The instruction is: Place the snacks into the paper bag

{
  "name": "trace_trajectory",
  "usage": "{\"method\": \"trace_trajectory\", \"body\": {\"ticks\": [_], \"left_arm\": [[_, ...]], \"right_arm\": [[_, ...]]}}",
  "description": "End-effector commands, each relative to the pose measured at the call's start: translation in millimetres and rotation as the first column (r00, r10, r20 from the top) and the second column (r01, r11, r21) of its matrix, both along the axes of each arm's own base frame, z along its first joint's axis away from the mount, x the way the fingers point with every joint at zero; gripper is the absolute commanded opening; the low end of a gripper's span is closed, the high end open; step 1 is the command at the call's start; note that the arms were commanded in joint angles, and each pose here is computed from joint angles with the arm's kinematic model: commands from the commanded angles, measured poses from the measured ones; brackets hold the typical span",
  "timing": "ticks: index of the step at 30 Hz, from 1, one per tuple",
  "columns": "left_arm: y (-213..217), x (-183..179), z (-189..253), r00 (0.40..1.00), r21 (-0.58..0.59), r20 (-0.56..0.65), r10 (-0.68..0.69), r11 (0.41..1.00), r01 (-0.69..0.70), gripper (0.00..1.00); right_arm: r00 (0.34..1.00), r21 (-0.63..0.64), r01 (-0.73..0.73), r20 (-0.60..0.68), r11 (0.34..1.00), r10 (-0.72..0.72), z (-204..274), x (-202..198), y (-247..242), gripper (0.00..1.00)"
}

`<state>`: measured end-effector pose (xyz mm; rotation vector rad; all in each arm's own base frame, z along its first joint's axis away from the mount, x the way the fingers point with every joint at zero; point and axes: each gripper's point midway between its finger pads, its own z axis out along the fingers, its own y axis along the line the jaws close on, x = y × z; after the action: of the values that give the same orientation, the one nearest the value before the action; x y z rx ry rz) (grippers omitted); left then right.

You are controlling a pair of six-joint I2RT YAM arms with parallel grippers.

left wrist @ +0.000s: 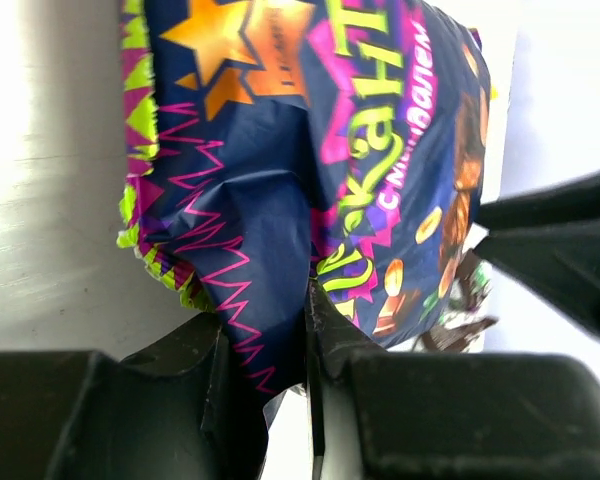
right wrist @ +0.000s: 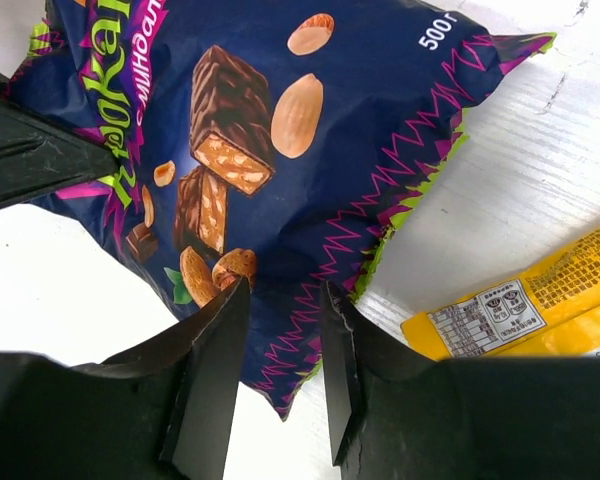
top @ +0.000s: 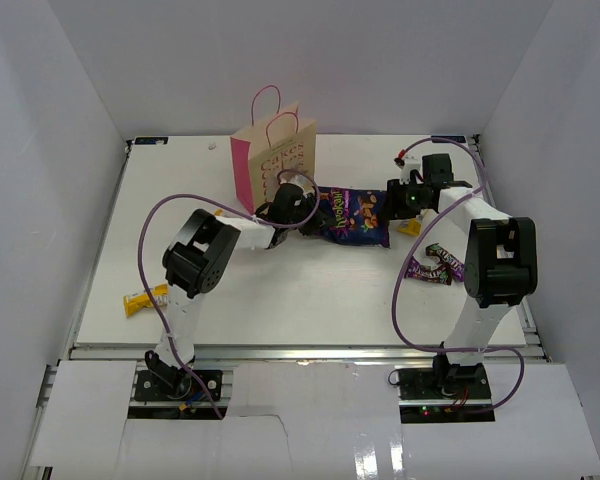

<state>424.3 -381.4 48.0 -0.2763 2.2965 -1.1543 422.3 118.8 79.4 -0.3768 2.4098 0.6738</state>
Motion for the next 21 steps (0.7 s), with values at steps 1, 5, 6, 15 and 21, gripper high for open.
{"method": "trace_trajectory", "body": {"ticks": [1,5,6,15,21], "left_arm": [[-4.9,-13.3,47.0,0.972,0.027,0.182,-0.149,0.989,0.147,0.0],[1.8,-26.2,78.6,0.918,0.078,0.321,-0.234,0.972,0.221,0.0],[3.2,-30.5,82.1,0.906,0.078,0.341,-0.25,0.968,0.238,0.0],[2.2,-66.2,143.0,0.832,-0.089,0.452,-0.322,0.912,0.401,0.0],[-0.8,-82.6,174.6,0.803,-0.192,0.493,-0.336,0.858,0.477,0.0]], "right_arm": [[0.998,0.011,-0.024,0.066,1.0,0.023,20.8,1.6,1.6,0.4],[0.992,0.043,-0.056,0.112,0.997,0.051,39.9,-2.5,3.3,0.41],[0.991,0.061,-0.069,0.118,0.996,0.062,43.9,-4.5,5.5,0.41],[0.98,0.137,-0.11,0.18,0.984,0.084,74.5,-12.4,9.0,0.41],[0.976,0.187,-0.139,0.194,0.972,0.102,84.4,-20.6,14.1,0.41]]}}
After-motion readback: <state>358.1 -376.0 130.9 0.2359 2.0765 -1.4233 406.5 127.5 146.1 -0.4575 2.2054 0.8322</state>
